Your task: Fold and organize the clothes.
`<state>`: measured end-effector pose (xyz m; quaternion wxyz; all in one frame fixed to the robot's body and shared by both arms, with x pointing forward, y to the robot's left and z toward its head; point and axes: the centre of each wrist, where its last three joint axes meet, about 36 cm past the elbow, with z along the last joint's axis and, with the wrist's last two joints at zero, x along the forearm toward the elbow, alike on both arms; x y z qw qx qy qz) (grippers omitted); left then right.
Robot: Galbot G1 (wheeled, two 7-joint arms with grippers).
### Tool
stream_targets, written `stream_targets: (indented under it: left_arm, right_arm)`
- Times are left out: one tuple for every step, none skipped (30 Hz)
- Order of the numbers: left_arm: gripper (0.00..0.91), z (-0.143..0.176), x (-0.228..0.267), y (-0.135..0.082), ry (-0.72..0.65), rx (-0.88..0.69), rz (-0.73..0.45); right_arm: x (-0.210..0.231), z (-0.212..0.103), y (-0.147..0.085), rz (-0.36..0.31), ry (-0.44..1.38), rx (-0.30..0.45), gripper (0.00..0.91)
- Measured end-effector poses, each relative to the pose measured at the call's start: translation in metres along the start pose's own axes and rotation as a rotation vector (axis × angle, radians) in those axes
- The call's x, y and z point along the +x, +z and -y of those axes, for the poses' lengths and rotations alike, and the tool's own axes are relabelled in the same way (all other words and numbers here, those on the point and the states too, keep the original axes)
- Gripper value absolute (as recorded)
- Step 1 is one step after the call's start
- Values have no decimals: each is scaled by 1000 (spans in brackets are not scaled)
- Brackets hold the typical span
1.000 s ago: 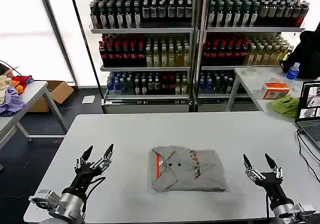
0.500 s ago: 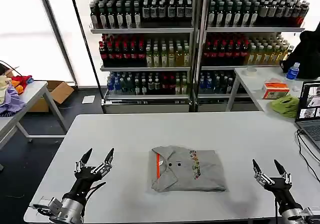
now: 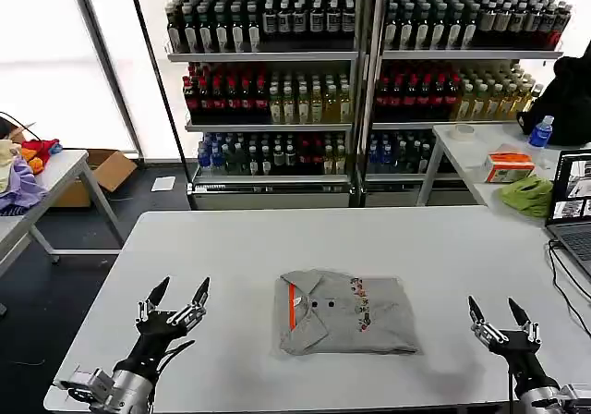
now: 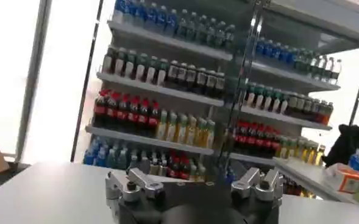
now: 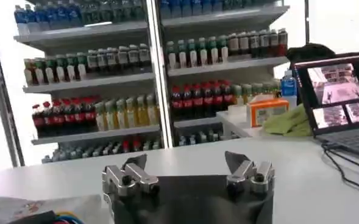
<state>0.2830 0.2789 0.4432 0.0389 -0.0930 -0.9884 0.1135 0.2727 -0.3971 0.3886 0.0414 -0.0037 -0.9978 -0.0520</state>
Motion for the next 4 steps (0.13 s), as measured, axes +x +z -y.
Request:
stream_targets:
  left_arm:
    - [907,0,0,0,2,0,0]
    - [907,0,0,0,3,-1,1]
    - [907,0,0,-1,3,-1,1]
    - [907,-1,0,-1,5,-1,2]
  right_arm:
    - [0,0,0,-1,0,0,907]
    - [0,0,0,-1,-1,0,907]
    - [0,0,0,-3,-2,0,907]
    - [0,-1,1,-4,-4,0,907]
